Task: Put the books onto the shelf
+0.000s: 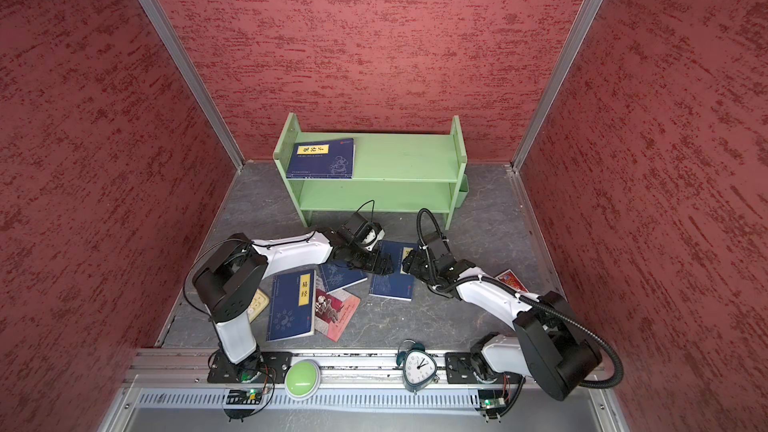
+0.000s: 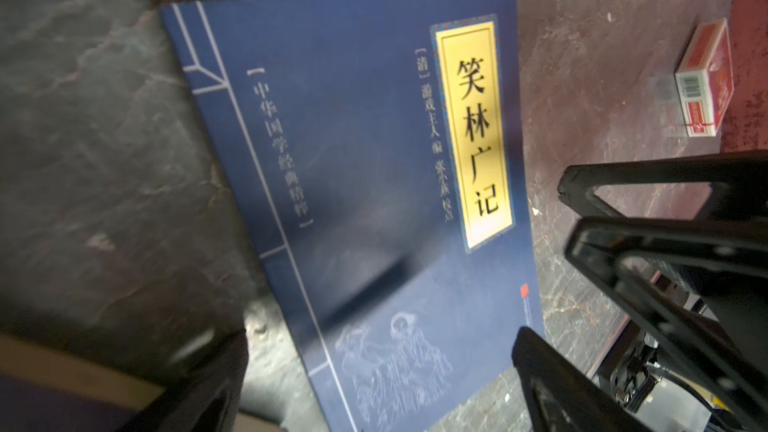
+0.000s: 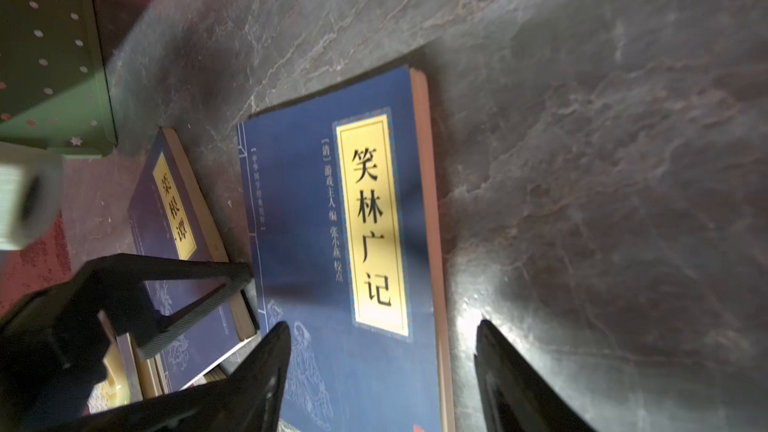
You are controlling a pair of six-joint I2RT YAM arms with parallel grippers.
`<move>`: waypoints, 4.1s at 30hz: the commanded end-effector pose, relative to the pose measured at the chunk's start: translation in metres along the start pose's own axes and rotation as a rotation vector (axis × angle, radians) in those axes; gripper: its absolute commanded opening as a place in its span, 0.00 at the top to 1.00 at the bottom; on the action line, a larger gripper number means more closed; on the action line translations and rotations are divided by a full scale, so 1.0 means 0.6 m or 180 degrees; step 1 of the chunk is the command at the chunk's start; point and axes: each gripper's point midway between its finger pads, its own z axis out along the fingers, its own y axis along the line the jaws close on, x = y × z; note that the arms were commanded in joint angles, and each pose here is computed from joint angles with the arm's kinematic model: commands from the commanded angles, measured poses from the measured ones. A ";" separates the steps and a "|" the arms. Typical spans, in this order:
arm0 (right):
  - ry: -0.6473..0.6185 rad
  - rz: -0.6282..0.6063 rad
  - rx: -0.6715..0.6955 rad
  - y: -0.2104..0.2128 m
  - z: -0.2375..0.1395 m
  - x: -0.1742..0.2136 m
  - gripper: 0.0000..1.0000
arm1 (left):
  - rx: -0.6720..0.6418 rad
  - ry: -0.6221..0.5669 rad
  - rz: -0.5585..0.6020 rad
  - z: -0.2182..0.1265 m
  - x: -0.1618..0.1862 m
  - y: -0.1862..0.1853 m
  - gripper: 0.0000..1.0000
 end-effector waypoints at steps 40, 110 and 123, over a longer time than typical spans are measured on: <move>0.0828 0.0086 -0.0049 -0.049 0.045 0.056 0.28 | 0.1610 0.0193 -0.0338 -0.035 0.027 -0.051 0.00; 0.1303 -0.0206 -0.0092 -0.008 0.059 0.133 0.29 | 0.1621 0.0081 -0.0702 -0.118 0.019 -0.057 0.01; 0.1321 -0.0288 -0.0345 0.055 0.077 0.145 0.29 | 0.1239 0.0182 -0.0899 -0.133 0.057 0.004 0.01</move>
